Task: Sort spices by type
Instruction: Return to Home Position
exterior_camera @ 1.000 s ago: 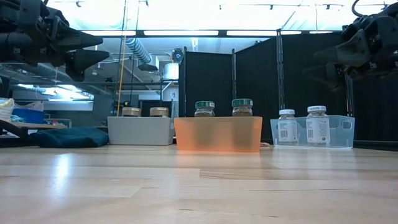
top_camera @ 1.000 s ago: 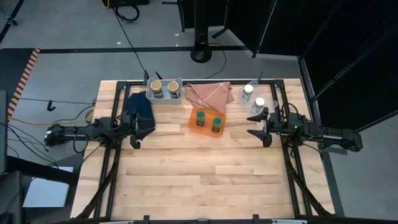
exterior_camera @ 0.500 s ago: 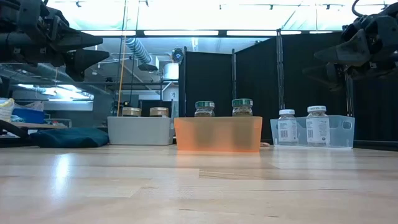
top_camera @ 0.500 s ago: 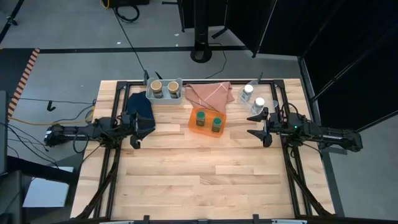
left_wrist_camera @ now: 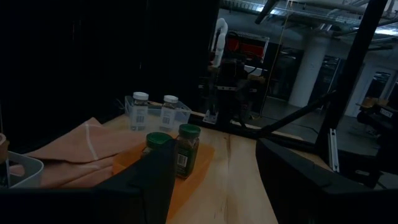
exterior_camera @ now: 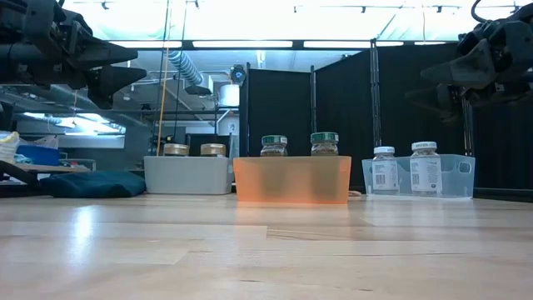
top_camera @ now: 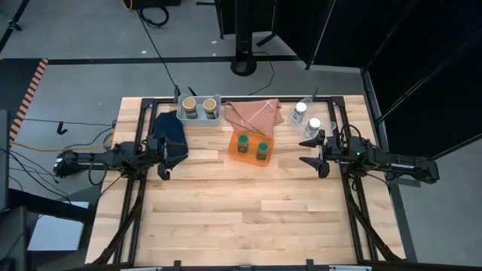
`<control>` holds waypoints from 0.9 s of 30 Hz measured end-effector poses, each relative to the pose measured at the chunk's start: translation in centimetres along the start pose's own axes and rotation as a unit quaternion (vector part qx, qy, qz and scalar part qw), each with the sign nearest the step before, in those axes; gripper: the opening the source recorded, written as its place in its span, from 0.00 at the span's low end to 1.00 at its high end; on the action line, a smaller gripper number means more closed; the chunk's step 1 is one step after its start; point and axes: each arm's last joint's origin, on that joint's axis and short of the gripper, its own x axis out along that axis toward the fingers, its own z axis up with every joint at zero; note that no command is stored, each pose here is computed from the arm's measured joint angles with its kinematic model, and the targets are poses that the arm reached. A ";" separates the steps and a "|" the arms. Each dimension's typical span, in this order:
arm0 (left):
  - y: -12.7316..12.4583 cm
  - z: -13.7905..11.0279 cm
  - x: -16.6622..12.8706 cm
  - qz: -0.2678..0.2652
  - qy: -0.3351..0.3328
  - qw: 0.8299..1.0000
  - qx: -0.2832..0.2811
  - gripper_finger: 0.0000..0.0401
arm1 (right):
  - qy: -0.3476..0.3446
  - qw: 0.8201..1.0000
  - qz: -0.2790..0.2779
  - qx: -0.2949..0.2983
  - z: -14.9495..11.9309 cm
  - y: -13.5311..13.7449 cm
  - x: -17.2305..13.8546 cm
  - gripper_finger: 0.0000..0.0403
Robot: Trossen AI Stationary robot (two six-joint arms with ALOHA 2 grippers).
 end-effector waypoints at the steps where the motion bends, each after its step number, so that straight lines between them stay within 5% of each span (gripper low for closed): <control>1: 0.0 0.0 0.0 0.000 0.000 1.000 0.000 0.56 | 0.000 1.000 0.000 0.000 0.0 0.0 0.0 0.78; 27: 0.0 0.0 0.0 0.000 0.000 1.000 0.000 0.56 | 0.000 1.000 0.000 0.000 0.0 0.0 0.0 0.78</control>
